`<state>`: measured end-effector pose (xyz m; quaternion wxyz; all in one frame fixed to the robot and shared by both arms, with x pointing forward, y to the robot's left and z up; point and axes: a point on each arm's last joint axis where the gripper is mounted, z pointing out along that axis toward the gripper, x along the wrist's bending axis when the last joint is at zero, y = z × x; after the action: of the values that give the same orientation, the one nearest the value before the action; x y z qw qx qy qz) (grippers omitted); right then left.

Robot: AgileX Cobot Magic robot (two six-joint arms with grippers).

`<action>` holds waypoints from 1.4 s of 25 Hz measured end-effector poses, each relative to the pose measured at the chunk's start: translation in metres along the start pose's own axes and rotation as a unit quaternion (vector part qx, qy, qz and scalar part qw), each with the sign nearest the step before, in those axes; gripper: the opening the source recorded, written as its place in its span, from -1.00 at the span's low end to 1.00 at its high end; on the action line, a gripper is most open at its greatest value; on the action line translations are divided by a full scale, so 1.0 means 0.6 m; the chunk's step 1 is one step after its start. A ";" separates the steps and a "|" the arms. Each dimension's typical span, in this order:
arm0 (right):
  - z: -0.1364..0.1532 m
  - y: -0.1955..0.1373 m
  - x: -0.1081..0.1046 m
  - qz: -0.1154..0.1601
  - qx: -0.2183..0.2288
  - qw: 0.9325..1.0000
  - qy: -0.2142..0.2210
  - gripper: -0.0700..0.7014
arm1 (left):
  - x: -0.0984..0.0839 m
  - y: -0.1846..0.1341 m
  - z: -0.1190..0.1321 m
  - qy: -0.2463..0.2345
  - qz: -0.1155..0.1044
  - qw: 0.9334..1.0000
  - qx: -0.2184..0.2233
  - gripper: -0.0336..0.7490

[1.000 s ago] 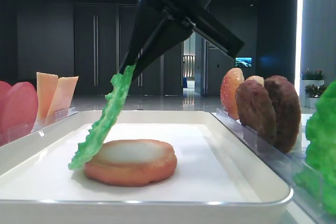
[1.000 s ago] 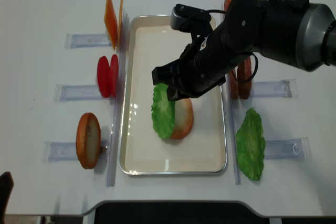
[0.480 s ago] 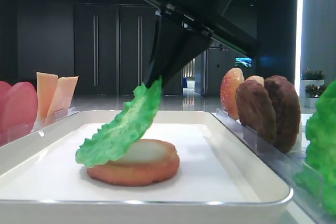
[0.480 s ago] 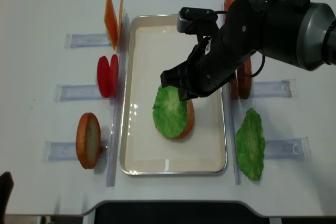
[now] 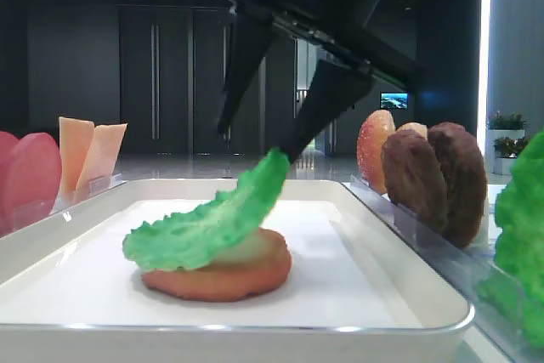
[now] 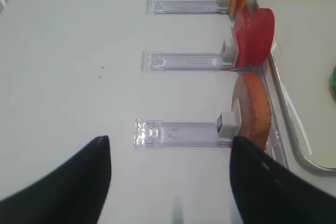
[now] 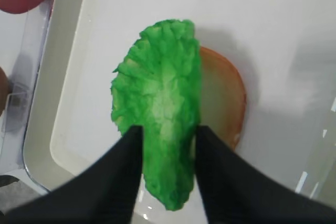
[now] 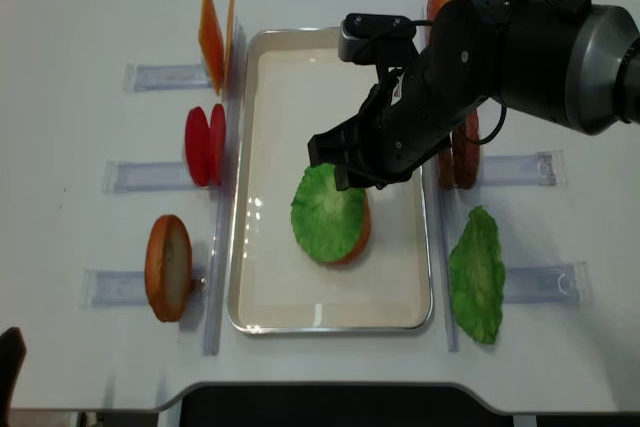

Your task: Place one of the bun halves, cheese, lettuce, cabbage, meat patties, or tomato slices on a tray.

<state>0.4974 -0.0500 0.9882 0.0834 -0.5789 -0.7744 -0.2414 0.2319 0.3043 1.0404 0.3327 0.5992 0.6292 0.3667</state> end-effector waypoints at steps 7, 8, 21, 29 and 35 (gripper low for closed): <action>-0.003 -0.003 -0.009 0.010 0.015 0.999 -0.038 0.70 | 0.000 0.000 0.000 0.000 0.000 1.000 0.000 0.45; -0.007 -0.001 -0.010 0.011 0.022 0.999 -0.048 0.72 | 0.000 0.000 0.000 0.000 0.000 1.000 0.000 0.45; -0.093 0.043 0.019 0.004 0.054 0.990 -0.129 0.72 | 0.000 0.000 0.000 0.000 0.000 1.000 0.000 0.45; -0.161 0.071 -0.013 0.022 0.027 0.989 -0.144 0.72 | 0.000 0.000 0.000 0.000 0.000 1.000 0.000 0.45; -0.235 0.093 -0.097 0.054 -0.020 0.984 -0.167 0.72 | 0.000 0.000 0.000 0.000 0.000 1.000 0.000 0.45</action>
<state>0.5466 -0.1542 1.1023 -0.0454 -0.6536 -0.7401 -0.1517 0.2319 0.3043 1.0404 0.3327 0.5992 0.6292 0.3667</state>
